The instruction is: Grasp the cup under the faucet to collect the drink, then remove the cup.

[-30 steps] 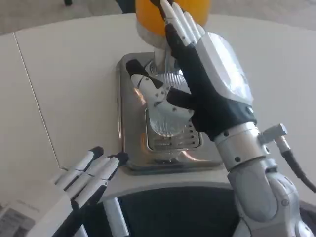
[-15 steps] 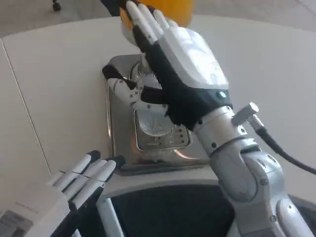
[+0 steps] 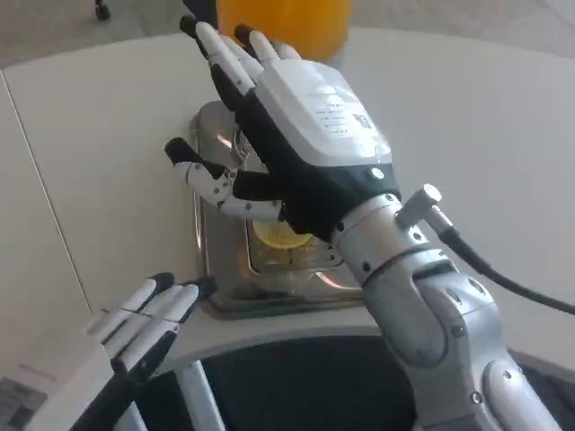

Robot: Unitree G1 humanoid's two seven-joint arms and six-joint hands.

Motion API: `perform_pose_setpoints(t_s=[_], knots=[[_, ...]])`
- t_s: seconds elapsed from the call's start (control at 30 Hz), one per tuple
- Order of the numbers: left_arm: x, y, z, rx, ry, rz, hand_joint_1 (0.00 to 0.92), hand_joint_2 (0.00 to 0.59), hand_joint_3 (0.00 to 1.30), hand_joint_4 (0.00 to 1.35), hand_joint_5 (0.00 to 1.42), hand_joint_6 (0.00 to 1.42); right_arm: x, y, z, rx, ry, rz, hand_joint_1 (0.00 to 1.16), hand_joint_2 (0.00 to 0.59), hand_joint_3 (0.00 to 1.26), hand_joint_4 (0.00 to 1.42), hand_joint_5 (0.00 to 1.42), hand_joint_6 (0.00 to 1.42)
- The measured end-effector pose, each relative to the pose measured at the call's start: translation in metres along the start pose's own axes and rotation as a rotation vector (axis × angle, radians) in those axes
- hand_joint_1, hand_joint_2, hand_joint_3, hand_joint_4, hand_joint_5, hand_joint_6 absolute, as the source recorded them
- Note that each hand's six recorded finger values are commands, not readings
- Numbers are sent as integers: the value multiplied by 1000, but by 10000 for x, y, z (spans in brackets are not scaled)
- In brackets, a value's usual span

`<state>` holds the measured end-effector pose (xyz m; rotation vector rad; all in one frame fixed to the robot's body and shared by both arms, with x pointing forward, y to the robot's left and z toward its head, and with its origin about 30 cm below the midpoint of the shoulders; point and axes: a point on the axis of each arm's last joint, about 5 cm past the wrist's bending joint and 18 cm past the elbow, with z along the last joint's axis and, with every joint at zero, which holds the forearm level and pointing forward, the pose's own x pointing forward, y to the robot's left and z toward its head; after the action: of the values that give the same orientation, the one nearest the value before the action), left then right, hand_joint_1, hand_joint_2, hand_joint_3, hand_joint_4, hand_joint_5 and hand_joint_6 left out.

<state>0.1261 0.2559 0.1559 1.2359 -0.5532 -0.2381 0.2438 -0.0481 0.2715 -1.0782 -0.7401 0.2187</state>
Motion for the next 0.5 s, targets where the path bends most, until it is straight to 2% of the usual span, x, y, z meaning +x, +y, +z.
perform_pose_setpoints(t_s=[0.1, 0.2, 0.3, 0.4, 0.5], knots=[[18, 16, -21, -68, 42, 10, 49, 77, 0, 0, 61, 197, 0, 0, 1, 0, 0, -1, 394, 459, 0, 0, 0, 0], [68, -3, -25, -157, 111, 33, 65, 67, 0, 0, 76, 228, 0, -2, 1, 2, 0, -3, 398, 461, 0, 0, 0, 0], [184, -33, 30, -245, 171, 74, 79, 56, 0, 0, 88, 254, -1, -5, 0, 5, 0, -4, 401, 464, 0, 0, 0, 0], [269, -34, 76, -273, 183, 100, 93, 52, 0, 0, 92, 266, -4, -8, 1, 7, -2, -5, 404, 465, 0, 0, 0, 0], [358, -58, 118, -315, 222, 132, 96, 51, 0, 0, 93, 270, -14, -13, -3, 7, -1, -7, 407, 466, 0, 0, 0, 0]])
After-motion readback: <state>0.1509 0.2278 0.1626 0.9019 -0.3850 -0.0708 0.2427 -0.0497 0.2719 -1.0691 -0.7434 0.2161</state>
